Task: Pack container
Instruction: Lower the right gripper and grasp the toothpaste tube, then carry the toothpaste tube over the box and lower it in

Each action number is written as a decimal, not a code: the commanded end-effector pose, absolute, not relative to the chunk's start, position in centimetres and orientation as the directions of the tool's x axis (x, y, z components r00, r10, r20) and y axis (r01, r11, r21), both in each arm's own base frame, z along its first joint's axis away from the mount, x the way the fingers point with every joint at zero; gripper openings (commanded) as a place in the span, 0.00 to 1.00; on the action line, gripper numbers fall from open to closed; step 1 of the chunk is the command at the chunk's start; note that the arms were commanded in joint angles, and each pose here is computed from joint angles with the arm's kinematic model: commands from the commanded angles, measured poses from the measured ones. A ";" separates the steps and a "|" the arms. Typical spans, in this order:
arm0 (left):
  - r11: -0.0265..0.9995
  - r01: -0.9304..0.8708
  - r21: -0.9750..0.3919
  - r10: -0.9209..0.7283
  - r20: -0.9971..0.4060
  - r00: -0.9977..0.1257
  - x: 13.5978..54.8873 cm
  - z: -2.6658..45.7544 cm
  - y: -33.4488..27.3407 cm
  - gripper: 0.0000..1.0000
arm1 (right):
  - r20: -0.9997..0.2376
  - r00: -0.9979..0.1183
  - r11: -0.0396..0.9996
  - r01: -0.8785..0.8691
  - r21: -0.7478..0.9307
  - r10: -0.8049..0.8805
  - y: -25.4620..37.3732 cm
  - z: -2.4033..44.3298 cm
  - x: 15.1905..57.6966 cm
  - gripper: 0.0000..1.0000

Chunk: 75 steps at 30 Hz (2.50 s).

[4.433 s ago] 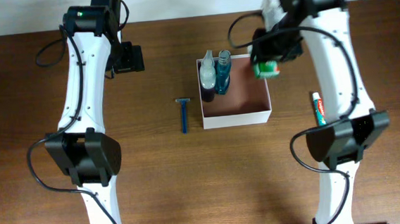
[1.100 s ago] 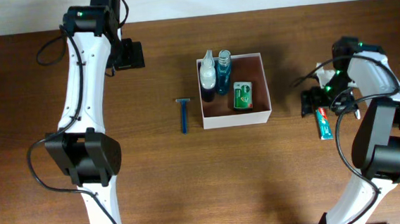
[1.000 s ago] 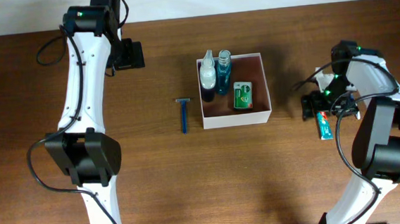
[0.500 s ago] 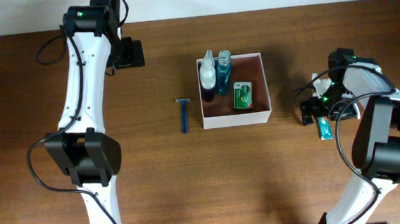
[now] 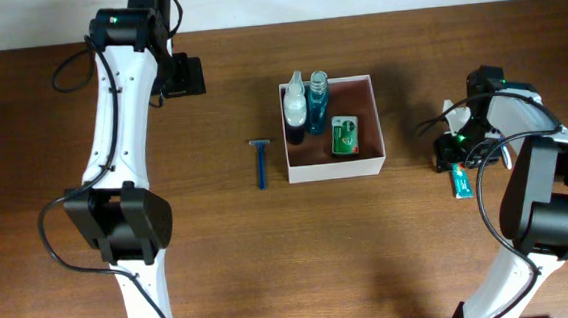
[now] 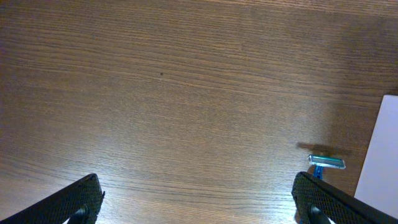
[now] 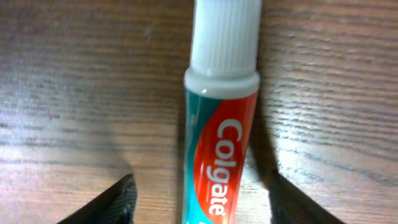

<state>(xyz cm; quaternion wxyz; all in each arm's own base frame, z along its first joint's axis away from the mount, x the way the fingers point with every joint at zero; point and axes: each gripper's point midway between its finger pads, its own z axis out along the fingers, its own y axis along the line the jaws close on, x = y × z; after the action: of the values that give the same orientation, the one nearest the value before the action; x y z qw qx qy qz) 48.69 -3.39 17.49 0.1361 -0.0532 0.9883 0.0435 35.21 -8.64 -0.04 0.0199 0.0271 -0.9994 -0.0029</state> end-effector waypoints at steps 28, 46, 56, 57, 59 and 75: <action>0.990 -0.126 0.068 -0.104 -0.266 -0.958 48.6 17.3 -3.4 0.99 | 0.058 -0.998 0.999 -0.037 -0.006 -0.037 -8.8 -1.3 35.1 0.28; 0.990 -0.126 0.067 -0.103 -0.266 -0.958 48.6 17.3 -3.4 0.99 | 0.071 -0.997 0.999 -0.037 -0.001 -0.036 -8.8 -0.8 35.0 0.19; 0.990 -0.126 0.068 -0.103 -0.266 -0.958 48.6 17.3 -3.4 1.00 | 0.013 -1.000 1.000 0.013 -0.004 0.013 -9.2 3.9 38.0 0.18; 0.990 -0.126 0.067 -0.103 -0.266 -0.958 48.6 17.3 -3.4 0.99 | 0.013 -1.000 1.000 0.013 0.006 0.013 -9.0 4.6 38.2 0.18; 0.990 -0.126 0.067 -0.103 -0.266 -0.958 48.6 17.3 -3.4 1.00 | 0.014 -1.000 1.000 0.008 0.026 0.008 -8.5 6.1 38.5 0.18; 0.990 -0.126 0.067 -0.103 -0.267 -0.958 48.6 17.3 -3.4 0.99 | -0.149 -0.988 0.996 -0.057 0.064 -0.046 2.7 17.5 42.6 0.18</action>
<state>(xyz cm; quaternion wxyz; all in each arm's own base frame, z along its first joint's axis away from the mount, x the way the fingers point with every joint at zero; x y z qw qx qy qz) 48.73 -3.39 17.50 0.1369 -0.0533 0.9882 0.0434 42.10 0.14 16.18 -0.0567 0.0361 -0.9975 -0.0198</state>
